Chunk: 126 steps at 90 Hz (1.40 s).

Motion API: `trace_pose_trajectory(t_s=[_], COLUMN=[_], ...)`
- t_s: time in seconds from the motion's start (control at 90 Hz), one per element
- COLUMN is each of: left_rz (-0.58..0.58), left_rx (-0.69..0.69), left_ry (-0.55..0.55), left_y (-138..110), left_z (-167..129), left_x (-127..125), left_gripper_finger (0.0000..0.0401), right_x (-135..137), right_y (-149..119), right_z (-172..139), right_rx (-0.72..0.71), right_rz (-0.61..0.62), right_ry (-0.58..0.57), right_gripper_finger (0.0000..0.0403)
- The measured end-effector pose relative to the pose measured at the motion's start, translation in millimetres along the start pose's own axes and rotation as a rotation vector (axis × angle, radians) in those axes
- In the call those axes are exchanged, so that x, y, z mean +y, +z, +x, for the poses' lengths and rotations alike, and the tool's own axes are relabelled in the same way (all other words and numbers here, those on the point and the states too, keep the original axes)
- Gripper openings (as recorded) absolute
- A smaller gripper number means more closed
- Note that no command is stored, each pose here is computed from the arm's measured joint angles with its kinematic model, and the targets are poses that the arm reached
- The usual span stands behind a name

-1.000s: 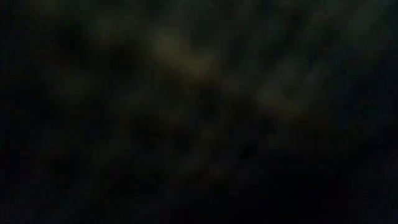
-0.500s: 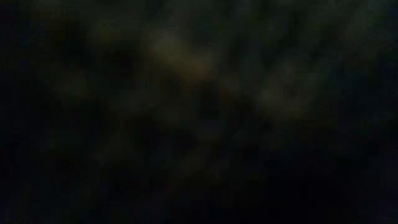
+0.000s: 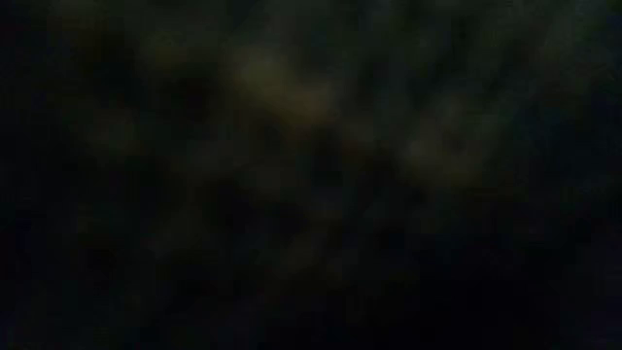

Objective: Hang clothes
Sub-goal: Insert the black hanger into the white shirt

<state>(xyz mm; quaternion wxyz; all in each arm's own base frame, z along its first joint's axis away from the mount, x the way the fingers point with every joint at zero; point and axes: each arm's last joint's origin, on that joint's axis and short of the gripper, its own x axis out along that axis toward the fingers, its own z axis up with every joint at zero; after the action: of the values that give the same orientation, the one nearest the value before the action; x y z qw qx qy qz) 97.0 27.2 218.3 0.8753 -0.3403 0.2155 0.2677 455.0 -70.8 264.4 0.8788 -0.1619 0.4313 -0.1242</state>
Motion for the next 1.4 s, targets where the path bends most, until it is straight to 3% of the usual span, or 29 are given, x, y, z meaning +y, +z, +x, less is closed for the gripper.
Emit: trace_pose_trajectory(t_s=[0.1,0.678,0.822,0.911,1.067,1.4], left_rz=[0.011,0.045,0.089,0.082,0.078,0.095], left_rx=[0.008,-0.01,-0.004,-0.027,-0.037,-0.062], left_ry=[-0.018,-0.049,-0.096,-0.068,-0.074,-0.079], left_y=[0.0,2.5,3.2,4.1,4.9,6.6], left_z=[-0.1,-0.5,-0.5,0.0,-0.1,-0.4], left_x=[-0.7,-3.2,-5.8,-4.9,-5.6,-6.7], left_gripper_finger=[0.0032,0.0032,0.0017,0.001,0.0006,0.0006], right_x=[0.1,0.2,-0.8,-0.9,-1.9,-26.8], right_y=[-0.5,-1.7,-0.7,-1.0,-0.4,7.8], right_z=[0.0,0.1,0.1,-0.2,-6.1,-52.3], right_rx=[0.005,0.018,0.006,0.01,0.014,-0.093], right_rz=[-0.007,-0.001,0.023,0.021,0.012,0.075], right_ry=[-0.003,0.0,-0.001,0.001,-0.009,0.007], right_gripper_finger=[0.005,0.0051,0.0115,0.0154,0.0184,0.0153])
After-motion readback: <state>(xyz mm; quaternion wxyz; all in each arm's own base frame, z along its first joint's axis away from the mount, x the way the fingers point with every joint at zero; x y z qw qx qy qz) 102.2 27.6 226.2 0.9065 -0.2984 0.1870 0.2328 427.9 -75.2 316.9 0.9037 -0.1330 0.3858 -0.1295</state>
